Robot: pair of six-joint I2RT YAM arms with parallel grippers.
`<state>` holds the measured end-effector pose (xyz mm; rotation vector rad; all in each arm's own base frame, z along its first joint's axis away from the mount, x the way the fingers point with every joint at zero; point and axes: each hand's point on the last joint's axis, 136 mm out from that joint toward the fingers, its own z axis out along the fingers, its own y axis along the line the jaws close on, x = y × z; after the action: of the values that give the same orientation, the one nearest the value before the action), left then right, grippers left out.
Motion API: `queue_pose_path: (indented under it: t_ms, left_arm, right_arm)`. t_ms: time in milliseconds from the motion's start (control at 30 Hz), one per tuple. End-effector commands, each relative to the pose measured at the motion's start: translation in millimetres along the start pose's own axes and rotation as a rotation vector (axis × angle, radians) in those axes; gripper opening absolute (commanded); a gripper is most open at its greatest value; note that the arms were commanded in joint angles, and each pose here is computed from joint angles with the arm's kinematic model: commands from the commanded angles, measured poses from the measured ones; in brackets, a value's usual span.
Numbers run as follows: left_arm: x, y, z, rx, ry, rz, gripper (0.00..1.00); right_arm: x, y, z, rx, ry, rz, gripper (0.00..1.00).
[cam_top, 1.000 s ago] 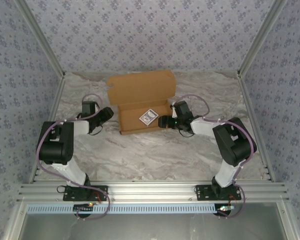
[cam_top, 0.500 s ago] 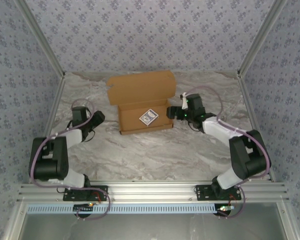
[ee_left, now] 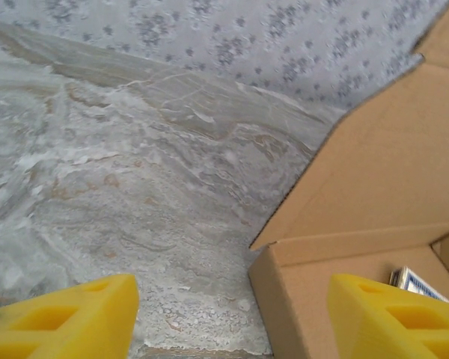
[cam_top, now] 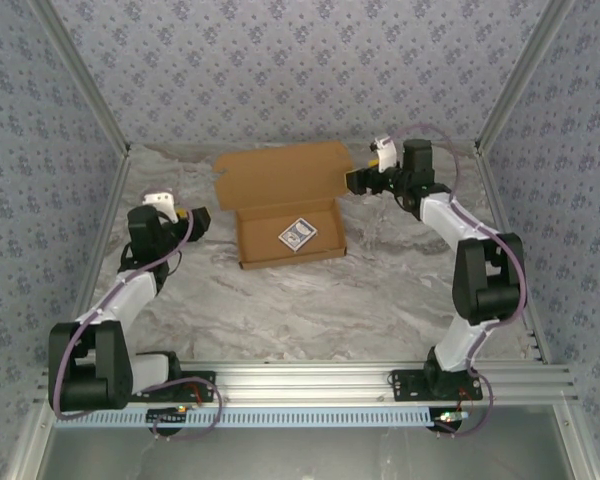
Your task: Fold the paper box
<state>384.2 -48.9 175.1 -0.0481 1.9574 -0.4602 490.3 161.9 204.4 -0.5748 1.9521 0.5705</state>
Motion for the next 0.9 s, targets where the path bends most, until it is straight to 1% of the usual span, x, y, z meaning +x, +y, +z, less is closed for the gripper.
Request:
queue_pose_path:
  t_ms: [0,100,300,533,667,800,867]
  left_arm:
    - [-18.0,-21.0,3.8,0.099,-0.016,0.143,0.67]
    - [-24.8,-25.0,11.0,0.119,-0.011,0.173,0.67]
    - [-31.1,-32.7,35.4,0.158,0.03,0.239,0.67]
    - [-39.3,-40.2,58.0,0.21,0.051,0.263,0.66]
    - [-40.7,-48.7,67.9,0.254,0.061,0.267,0.62]
    - [-36.7,-54.1,79.5,0.288,0.077,0.268,0.58]
    - [-37.0,-57.9,84.0,0.309,0.083,0.262,0.53]
  right_arm:
    - [-1.4,12.9,7.4,-0.131,-0.003,-0.145,0.83]
    - [-1.5,12.3,12.3,-0.15,-0.034,-0.209,0.81]
    - [-5.0,10.6,22.8,-0.198,-0.064,-0.236,0.76]
    - [-7.0,9.4,39.0,-0.209,-0.046,-0.259,0.67]
    - [-6.3,11.3,42.0,-0.21,-0.044,-0.278,0.62]
    - [-5.9,15.9,44.0,-0.22,-0.04,-0.282,0.51]
    - [-6.4,17.5,44.6,-0.221,-0.036,-0.284,0.45]
